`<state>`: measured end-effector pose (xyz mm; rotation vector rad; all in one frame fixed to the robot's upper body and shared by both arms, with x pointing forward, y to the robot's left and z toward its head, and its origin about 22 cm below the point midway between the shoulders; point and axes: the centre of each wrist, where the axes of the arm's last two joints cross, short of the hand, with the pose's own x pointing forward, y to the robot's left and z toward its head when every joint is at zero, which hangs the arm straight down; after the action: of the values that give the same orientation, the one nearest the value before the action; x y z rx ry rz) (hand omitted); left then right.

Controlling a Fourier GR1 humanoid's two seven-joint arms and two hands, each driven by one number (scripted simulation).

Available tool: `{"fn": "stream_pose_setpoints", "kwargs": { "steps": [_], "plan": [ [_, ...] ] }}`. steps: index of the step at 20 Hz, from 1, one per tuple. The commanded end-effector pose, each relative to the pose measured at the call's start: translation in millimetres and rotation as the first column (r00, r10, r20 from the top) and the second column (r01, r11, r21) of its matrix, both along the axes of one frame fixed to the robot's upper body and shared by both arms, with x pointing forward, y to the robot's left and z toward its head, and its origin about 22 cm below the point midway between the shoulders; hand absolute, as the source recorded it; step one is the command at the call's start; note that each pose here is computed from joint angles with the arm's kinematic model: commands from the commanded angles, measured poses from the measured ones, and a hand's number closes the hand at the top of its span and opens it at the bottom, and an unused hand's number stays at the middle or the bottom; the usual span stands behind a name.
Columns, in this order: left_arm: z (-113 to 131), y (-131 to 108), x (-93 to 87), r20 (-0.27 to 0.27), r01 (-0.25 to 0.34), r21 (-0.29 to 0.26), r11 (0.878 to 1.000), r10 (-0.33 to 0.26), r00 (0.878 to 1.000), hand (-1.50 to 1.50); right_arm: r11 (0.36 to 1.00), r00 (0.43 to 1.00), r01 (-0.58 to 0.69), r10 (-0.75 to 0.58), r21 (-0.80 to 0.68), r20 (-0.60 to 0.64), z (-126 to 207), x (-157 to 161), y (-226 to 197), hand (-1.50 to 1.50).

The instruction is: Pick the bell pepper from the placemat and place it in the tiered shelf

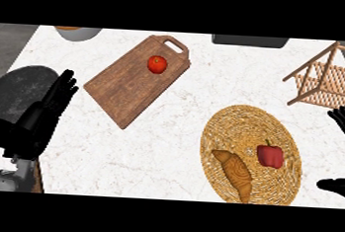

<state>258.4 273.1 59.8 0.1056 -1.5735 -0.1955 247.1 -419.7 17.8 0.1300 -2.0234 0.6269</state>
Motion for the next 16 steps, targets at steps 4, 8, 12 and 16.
{"fn": "stream_pose_setpoints", "kwargs": {
  "steps": [4,8,12,16],
  "plan": [
    [17,9,9.5,0.013,-0.022,-0.019,1.0,0.023,1.0,0.0,0.984,0.98,-0.179,0.177,0.015,0.088,-35,-1,1,-1.5],
    [-9,7,-1.0,0.005,-0.034,0.008,0.999,0.034,0.999,0.0,0.978,0.972,-0.205,0.208,-0.038,0.11,-42,7,21,-1.5],
    [10,24,-4.3,0.0,0.004,0.016,1.0,-0.004,1.0,0.0,0.958,0.964,-0.25,0.259,-0.144,0.052,-43,10,28,-1.5],
    [13,14,-5.4,-0.007,-0.012,-0.003,1.0,0.012,1.0,0.0,0.939,0.961,-0.264,0.276,-0.219,0.028,-57,5,23,-1.5]
  ]
}}
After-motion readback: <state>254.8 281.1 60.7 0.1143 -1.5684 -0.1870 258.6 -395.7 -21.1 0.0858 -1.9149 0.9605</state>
